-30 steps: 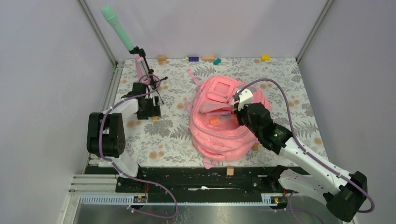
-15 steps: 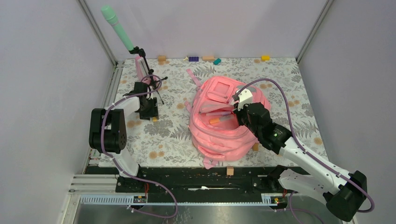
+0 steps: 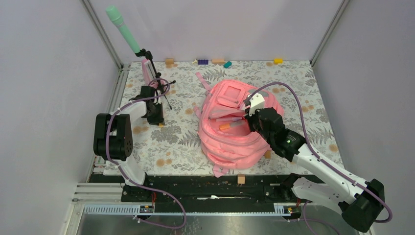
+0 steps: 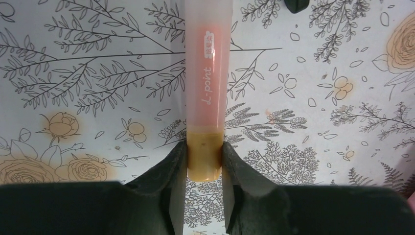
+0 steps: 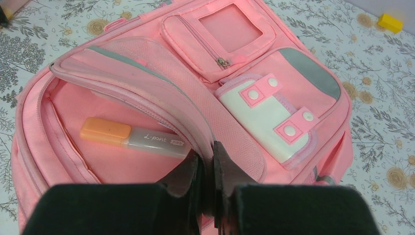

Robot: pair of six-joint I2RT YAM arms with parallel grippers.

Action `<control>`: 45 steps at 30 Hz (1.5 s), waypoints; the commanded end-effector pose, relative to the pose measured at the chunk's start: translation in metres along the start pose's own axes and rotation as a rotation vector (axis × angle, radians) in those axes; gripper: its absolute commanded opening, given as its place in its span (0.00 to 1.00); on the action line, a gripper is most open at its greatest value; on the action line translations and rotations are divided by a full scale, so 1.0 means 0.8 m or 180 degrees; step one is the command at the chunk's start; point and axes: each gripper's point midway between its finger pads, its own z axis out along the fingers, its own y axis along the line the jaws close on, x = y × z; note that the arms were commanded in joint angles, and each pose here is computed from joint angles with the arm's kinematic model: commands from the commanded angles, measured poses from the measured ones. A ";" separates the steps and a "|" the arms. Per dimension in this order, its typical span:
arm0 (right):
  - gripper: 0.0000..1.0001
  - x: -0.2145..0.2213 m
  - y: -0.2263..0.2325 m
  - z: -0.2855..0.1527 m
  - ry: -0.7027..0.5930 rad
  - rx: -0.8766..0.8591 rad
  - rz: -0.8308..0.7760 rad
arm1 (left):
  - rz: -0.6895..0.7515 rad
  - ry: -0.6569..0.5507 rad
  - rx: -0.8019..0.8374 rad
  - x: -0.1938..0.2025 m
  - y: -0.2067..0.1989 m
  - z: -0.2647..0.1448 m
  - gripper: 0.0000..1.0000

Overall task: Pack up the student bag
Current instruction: Pick up the stationery from the center of the board, then place the stationery in the student bag.

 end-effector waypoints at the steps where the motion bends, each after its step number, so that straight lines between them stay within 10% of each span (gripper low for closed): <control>1: 0.00 -0.051 -0.013 -0.002 -0.0417 0.0182 0.0131 | 0.0041 -0.0305 0.0193 -0.034 -0.016 -0.022 0.00; 23: 0.00 -0.055 -0.016 -0.003 -0.0373 0.0209 0.0087 | 0.2141 -0.1566 0.1035 0.003 -0.200 -0.192 0.00; 45: 0.00 -0.072 -0.007 -0.029 -0.0345 -0.0002 0.0309 | 0.3529 -0.0931 0.2487 0.169 -0.344 -0.235 0.00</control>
